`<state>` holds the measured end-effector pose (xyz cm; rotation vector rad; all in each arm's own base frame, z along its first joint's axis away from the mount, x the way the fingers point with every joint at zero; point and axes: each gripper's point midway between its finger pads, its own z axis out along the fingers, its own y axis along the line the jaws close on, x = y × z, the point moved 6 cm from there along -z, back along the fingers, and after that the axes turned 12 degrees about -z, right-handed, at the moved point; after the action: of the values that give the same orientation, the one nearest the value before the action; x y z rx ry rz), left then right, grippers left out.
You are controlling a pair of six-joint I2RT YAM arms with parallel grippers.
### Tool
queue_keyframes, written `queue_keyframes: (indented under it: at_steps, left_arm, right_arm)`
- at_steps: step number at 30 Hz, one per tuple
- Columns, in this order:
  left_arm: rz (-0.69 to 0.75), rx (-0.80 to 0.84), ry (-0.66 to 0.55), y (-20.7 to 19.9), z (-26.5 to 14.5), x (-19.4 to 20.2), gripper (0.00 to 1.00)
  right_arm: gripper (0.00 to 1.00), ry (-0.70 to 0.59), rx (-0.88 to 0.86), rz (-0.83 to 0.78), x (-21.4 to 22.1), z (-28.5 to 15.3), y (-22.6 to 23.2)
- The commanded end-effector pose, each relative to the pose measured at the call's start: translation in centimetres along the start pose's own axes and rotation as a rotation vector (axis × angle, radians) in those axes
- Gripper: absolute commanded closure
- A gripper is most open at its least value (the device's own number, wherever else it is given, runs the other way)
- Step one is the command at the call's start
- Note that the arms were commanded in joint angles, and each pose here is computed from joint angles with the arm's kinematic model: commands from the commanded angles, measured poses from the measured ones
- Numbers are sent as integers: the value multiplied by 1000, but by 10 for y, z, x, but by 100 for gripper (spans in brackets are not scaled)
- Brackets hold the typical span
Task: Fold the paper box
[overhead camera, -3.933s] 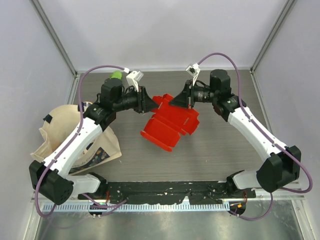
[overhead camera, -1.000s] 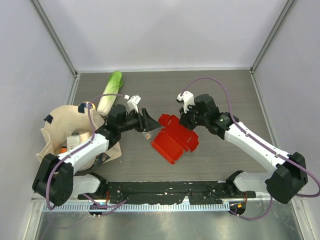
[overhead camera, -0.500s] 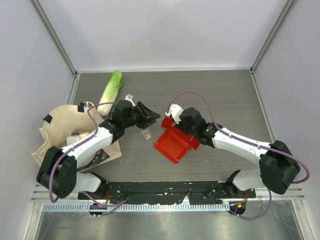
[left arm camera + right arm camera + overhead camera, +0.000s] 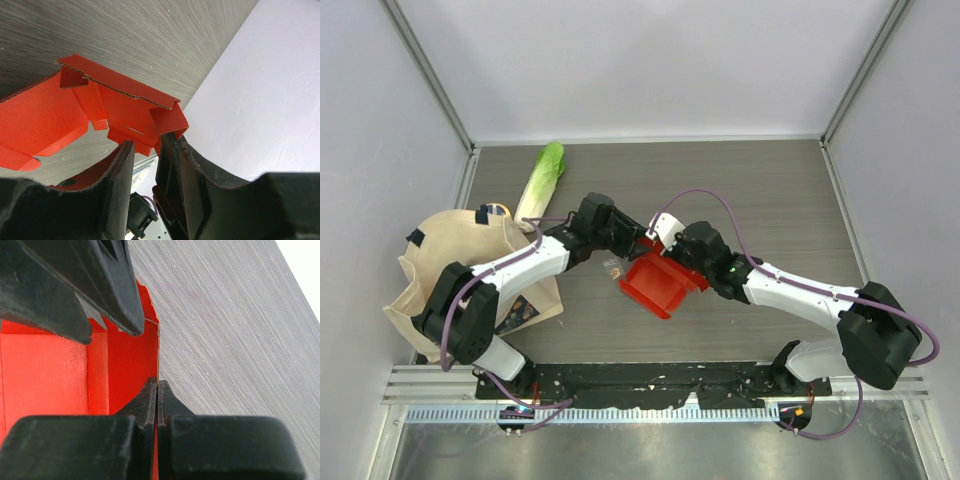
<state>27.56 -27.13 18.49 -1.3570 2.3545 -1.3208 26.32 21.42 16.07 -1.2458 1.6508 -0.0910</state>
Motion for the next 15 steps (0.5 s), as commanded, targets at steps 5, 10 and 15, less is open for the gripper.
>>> queue_keyframes:
  at_steps: [5,10,15]
  left_arm:
    - [-57,-12,26,-13,21,9,60]
    - [-36,14,27,-17,27,12,59]
    - [5,95,-15,-22,11,11,52]
  right_arm:
    - [99,-88,56,-7,-19,-2,-10]
    - [99,-84,49,-12,-18,-1,-8]
    - [99,-66,46,-15,-14,1,-6]
